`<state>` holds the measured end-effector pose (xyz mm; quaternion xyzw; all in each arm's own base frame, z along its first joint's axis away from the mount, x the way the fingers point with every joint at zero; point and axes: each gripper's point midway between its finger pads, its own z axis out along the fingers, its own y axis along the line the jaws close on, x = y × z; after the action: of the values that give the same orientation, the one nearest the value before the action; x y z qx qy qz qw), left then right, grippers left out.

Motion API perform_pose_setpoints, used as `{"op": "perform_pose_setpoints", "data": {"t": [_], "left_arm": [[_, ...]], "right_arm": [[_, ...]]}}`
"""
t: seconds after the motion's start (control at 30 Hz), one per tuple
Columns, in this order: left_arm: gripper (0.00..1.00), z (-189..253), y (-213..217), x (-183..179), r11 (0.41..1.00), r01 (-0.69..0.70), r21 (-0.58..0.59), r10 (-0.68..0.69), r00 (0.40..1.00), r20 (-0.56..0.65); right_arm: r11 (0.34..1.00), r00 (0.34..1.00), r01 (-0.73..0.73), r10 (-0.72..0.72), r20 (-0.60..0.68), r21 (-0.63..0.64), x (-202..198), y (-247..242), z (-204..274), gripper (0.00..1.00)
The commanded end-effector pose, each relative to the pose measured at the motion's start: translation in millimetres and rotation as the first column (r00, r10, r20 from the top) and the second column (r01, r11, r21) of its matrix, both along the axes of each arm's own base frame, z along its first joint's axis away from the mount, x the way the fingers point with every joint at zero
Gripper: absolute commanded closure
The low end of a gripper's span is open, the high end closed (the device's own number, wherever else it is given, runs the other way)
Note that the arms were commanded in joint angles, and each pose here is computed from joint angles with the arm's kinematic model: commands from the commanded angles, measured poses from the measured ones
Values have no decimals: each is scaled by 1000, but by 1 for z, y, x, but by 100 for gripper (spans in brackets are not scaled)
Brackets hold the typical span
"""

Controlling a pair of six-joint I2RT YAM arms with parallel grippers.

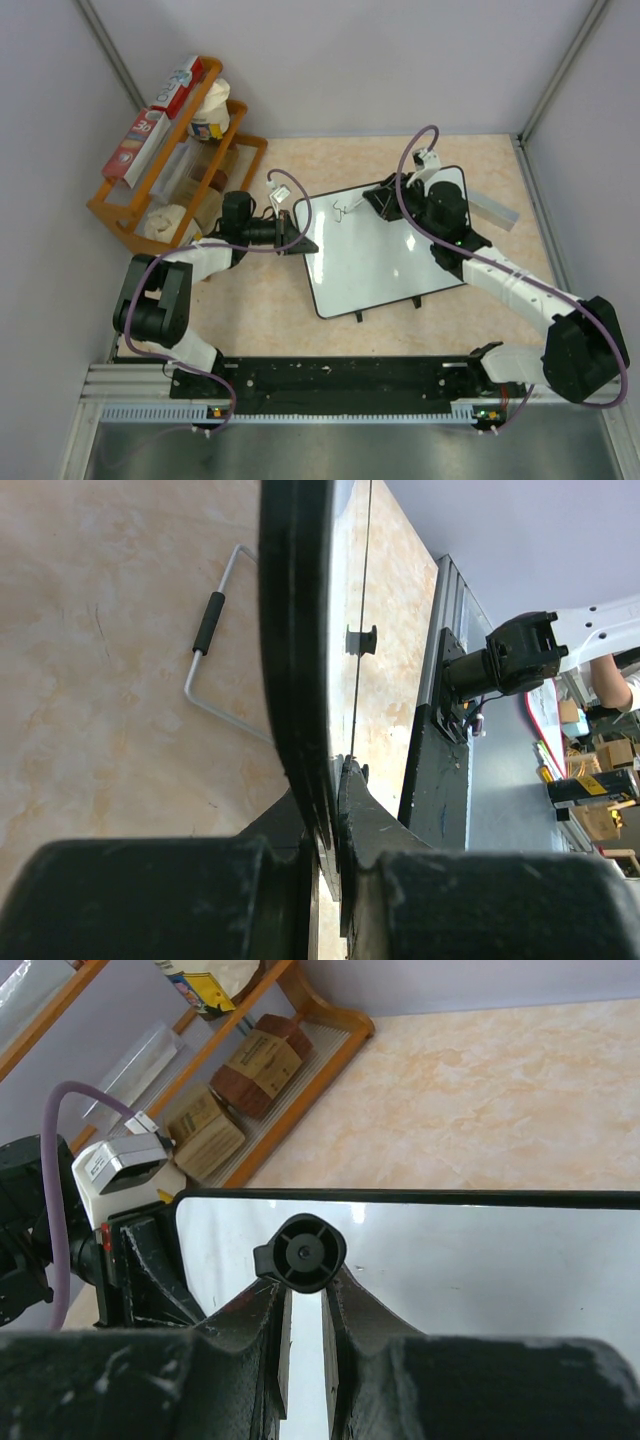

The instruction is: Write a sentence on the whiteboard

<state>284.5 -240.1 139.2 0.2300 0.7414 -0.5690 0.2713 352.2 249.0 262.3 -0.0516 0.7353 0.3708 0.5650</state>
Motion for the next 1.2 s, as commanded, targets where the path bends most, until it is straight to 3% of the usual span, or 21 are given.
{"op": "perform_pose_setpoints", "data": {"t": [0.0, 0.7, 1.17], "left_arm": [[100, -53, 3, 2, 987, -22, 157, 3, 993, 119], [100, -53, 3, 3, 987, -24, 160, 4, 993, 120], [100, -53, 2, 3, 987, -22, 160, 3, 993, 120]], "right_arm": [[1000, 1000, 11, -10, 23, -12, -2, -6, 1, 100], [998, 998, 58, -58, 15, -36, -6, -19, -7, 100], [996, 994, 60, -66, 87, 61, -14, -25, 35, 100]]}}
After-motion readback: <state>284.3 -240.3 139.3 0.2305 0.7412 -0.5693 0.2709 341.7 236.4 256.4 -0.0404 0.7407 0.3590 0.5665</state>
